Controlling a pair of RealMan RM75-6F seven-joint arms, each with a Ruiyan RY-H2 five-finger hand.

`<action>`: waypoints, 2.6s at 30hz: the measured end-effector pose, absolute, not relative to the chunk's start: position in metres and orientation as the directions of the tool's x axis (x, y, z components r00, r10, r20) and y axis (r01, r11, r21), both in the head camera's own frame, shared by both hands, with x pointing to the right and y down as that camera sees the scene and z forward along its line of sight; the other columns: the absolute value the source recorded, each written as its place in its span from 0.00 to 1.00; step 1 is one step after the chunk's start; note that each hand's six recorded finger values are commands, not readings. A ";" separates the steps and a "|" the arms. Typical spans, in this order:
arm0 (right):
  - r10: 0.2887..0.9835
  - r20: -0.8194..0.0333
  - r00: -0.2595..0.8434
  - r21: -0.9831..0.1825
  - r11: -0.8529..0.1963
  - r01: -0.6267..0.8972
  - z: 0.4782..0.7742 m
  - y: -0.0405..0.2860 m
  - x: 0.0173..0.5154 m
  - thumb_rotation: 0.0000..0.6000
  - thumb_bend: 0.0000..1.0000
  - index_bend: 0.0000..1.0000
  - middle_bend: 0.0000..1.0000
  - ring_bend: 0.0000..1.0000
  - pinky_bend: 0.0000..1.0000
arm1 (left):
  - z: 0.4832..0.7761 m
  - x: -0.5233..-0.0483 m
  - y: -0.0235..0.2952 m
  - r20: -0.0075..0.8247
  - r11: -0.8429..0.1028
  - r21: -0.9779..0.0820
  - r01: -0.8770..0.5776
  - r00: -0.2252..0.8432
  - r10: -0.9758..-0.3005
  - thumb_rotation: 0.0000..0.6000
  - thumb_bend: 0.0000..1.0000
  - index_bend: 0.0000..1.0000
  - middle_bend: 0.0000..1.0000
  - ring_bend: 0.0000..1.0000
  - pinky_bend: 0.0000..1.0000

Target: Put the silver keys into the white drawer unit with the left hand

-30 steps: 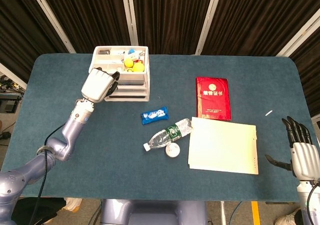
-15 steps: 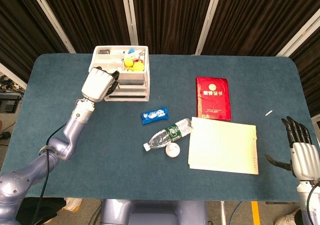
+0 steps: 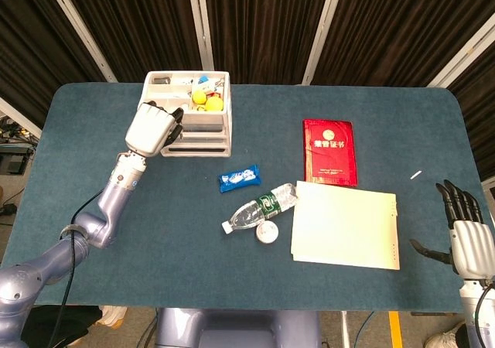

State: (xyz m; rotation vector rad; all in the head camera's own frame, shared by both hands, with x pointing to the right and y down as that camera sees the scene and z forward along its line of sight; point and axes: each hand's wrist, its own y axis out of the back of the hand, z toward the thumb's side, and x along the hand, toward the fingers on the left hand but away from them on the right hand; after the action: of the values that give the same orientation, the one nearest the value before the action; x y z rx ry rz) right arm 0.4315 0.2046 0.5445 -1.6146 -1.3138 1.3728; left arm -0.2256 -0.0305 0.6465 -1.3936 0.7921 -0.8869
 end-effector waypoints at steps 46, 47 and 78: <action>0.947 -0.318 -0.042 -0.911 -0.292 0.292 0.542 0.205 0.432 1.00 0.04 0.00 0.00 0.00 0.00 | 0.643 -0.226 -0.031 0.061 -0.029 -0.996 0.081 0.420 -0.906 1.00 0.29 0.38 0.97 0.84 0.74; 0.947 -0.317 -0.042 -0.911 -0.292 0.292 0.542 0.205 0.431 1.00 0.04 0.00 0.00 0.00 0.00 | 0.643 -0.226 -0.031 0.061 -0.030 -0.996 0.082 0.419 -0.906 1.00 0.29 0.38 0.97 0.84 0.74; 0.945 -0.324 -0.044 -0.907 -0.298 0.298 0.542 0.206 0.433 1.00 0.04 0.00 0.00 0.00 0.00 | 0.632 -0.216 -0.030 0.015 -0.003 -1.000 0.031 0.391 -0.920 1.00 0.21 0.39 0.96 0.83 0.73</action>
State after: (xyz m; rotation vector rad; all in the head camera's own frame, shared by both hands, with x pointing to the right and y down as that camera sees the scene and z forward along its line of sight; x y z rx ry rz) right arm 0.4327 0.2058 0.5424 -1.6273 -1.3290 1.3668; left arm -0.2155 -0.0299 0.6316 -1.3583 0.8834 -0.9283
